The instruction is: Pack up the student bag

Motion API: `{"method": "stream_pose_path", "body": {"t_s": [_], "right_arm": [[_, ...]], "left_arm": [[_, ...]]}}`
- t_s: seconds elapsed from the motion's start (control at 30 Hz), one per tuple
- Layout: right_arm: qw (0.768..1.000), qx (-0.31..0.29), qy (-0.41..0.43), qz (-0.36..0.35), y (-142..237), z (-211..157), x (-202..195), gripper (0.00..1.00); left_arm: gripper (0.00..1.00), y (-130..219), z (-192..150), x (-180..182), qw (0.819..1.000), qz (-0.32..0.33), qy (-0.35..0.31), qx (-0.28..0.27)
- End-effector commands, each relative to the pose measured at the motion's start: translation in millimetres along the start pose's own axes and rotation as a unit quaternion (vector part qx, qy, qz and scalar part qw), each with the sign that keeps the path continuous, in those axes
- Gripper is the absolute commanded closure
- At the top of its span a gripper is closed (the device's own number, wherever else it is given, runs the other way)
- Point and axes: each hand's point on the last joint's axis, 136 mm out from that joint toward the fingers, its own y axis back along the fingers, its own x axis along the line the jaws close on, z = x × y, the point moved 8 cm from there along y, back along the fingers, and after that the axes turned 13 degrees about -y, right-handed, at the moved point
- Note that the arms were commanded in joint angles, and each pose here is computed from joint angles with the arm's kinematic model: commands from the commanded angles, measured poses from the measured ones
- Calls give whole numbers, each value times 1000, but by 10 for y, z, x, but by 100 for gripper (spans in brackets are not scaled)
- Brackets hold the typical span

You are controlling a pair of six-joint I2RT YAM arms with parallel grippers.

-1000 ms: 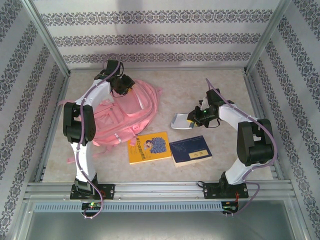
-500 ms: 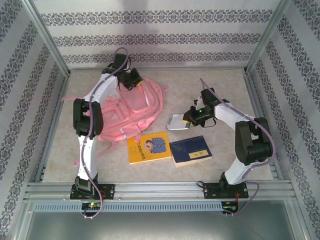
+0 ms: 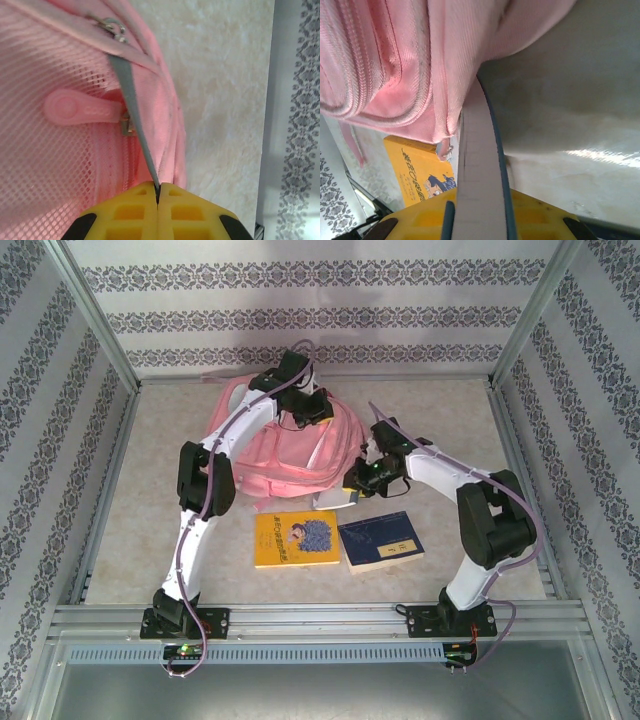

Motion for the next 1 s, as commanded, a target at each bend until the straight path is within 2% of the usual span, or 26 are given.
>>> {"method": "stream_pose_path", "body": {"t_s": [0.0, 0.1, 0.27, 0.37, 0.73, 0.97], "right_arm": [[999, -17, -12, -34, -19, -73, -128, 100], [999, -18, -7, -33, 41, -136, -146, 100], [999, -21, 3, -40, 117, -202, -168, 100], [999, -25, 12, -44, 169, -222, -160, 100], [999, -36, 11, -33, 368, -249, -204, 100], [999, -36, 9, -31, 432, -286, -230, 100]], "left_arm": [[88, 361, -197, -281, 997, -25, -64, 38], [80, 420, -267, -166, 996, -12, -72, 55], [68, 318, -364, 7, 992, 3, -89, 86], [64, 261, -378, 42, 991, -1, -96, 93], [61, 238, -300, 90, 984, 38, -151, 89], [61, 296, -233, 63, 975, 60, -204, 57]]}}
